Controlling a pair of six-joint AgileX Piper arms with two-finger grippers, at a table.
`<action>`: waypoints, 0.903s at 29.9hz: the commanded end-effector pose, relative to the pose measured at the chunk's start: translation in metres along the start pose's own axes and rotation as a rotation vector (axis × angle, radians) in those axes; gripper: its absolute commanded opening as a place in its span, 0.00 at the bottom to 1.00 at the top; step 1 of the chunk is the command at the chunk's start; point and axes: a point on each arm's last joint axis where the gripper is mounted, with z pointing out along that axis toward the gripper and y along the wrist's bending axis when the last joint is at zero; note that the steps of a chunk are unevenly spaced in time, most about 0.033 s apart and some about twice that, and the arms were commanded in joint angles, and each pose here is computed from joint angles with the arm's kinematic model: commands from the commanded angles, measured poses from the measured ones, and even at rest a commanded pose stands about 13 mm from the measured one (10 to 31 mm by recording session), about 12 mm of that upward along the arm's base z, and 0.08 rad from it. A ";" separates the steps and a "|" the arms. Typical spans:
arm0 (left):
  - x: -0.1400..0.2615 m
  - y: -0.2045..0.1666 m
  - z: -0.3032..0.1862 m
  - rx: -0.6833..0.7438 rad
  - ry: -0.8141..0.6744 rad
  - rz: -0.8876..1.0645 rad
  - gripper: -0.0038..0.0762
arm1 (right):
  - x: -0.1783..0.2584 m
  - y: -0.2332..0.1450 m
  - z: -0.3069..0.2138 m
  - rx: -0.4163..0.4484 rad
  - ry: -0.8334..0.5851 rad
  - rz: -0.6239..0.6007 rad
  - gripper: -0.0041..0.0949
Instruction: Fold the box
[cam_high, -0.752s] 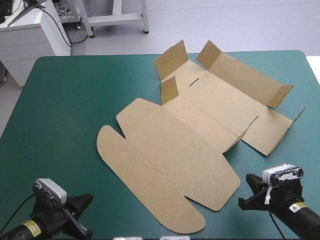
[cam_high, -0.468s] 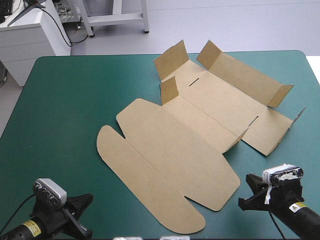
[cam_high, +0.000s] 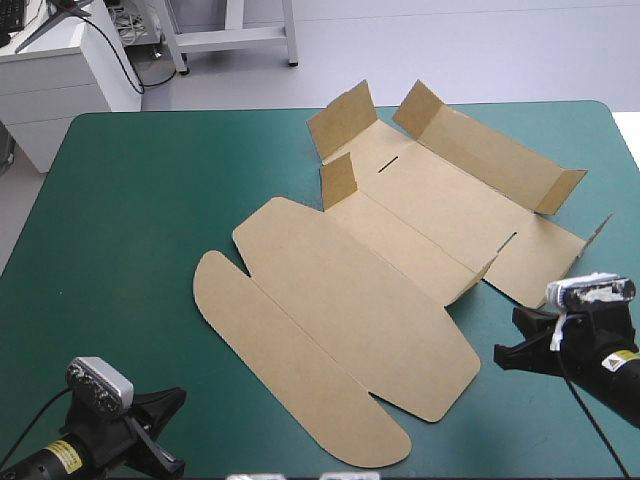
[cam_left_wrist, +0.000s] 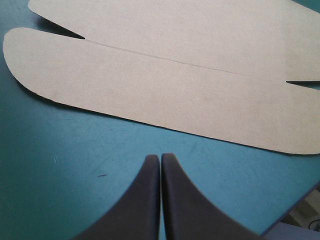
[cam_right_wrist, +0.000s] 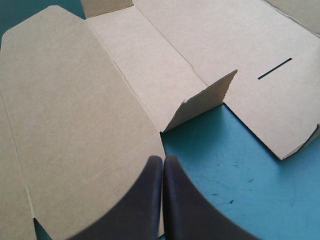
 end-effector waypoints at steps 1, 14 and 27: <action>-0.012 0.000 -0.002 0.002 -0.067 -0.014 0.04 | -0.033 -0.004 -0.001 0.008 -0.025 0.040 0.03; -0.012 0.000 -0.002 0.002 -0.067 -0.014 0.04 | -0.121 -0.030 0.033 -0.003 0.120 0.189 0.03; -0.012 0.000 -0.002 0.002 -0.067 -0.014 0.04 | -0.130 -0.040 0.055 -0.015 0.171 0.207 0.40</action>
